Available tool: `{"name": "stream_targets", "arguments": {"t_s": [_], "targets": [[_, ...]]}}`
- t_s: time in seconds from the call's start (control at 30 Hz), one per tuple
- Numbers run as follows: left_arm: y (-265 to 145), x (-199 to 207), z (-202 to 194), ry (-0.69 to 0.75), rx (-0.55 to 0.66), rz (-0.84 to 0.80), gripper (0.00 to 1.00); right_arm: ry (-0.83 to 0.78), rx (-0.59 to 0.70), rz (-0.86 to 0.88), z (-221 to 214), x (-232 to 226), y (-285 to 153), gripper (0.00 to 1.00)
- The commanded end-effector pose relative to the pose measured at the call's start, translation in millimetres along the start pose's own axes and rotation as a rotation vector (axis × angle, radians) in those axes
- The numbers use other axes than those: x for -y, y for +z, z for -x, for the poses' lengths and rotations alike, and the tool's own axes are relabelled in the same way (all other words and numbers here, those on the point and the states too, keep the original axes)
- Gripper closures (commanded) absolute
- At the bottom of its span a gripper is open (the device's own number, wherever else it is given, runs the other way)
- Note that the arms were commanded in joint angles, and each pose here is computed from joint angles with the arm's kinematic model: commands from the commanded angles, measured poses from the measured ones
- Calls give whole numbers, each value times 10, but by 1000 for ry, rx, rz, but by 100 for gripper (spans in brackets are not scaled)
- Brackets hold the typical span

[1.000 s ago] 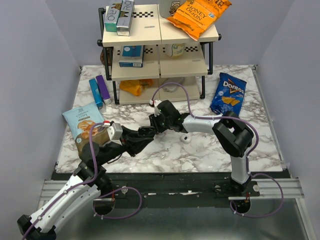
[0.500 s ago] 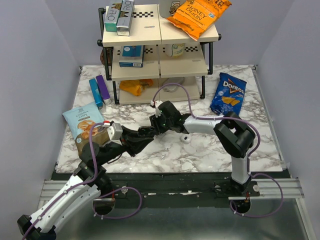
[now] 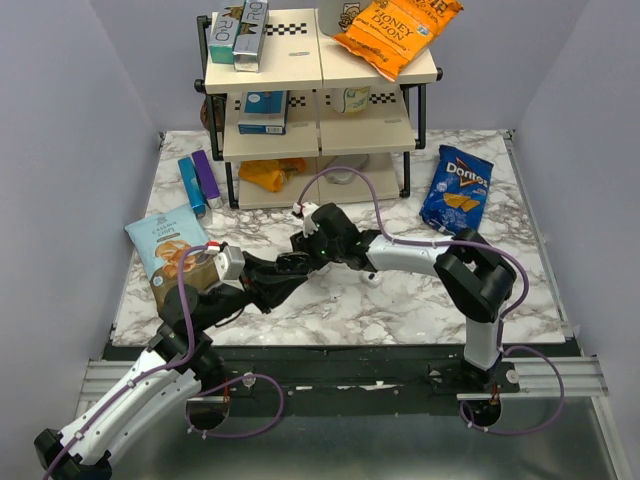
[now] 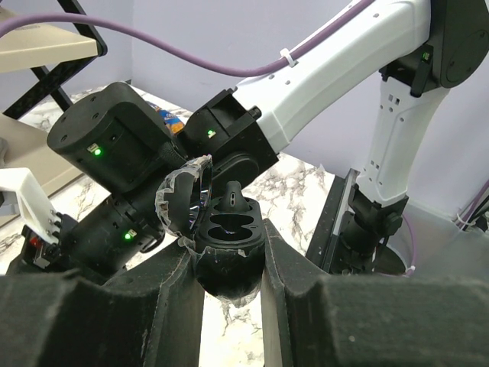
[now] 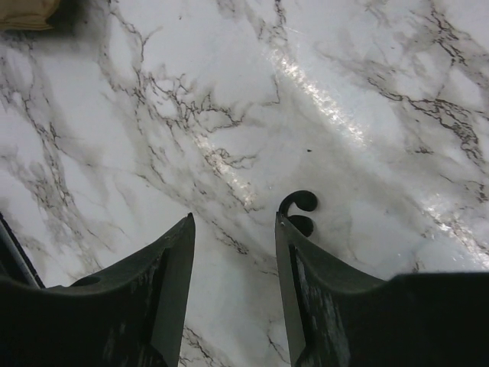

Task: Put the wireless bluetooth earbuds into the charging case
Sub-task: Pick up the earbud from the center of the board.

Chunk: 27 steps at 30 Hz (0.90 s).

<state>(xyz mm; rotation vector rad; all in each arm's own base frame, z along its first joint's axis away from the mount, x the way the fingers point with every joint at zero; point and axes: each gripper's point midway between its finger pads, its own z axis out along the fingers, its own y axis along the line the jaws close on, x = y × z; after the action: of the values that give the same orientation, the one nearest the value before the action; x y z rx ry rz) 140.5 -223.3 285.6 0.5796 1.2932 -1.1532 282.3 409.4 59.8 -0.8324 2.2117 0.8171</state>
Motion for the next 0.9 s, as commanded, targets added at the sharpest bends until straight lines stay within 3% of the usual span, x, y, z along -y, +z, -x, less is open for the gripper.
{"name": "stream_targets", "arguments": {"t_s": [0.0, 0.87], "targets": [[-5, 22, 55, -4, 20, -2, 100, 18, -23, 39, -38, -92, 113, 46], [-6, 21, 58, 1, 22, 3, 100, 26, -81, -108, -283, 258, 213, 46]]}}
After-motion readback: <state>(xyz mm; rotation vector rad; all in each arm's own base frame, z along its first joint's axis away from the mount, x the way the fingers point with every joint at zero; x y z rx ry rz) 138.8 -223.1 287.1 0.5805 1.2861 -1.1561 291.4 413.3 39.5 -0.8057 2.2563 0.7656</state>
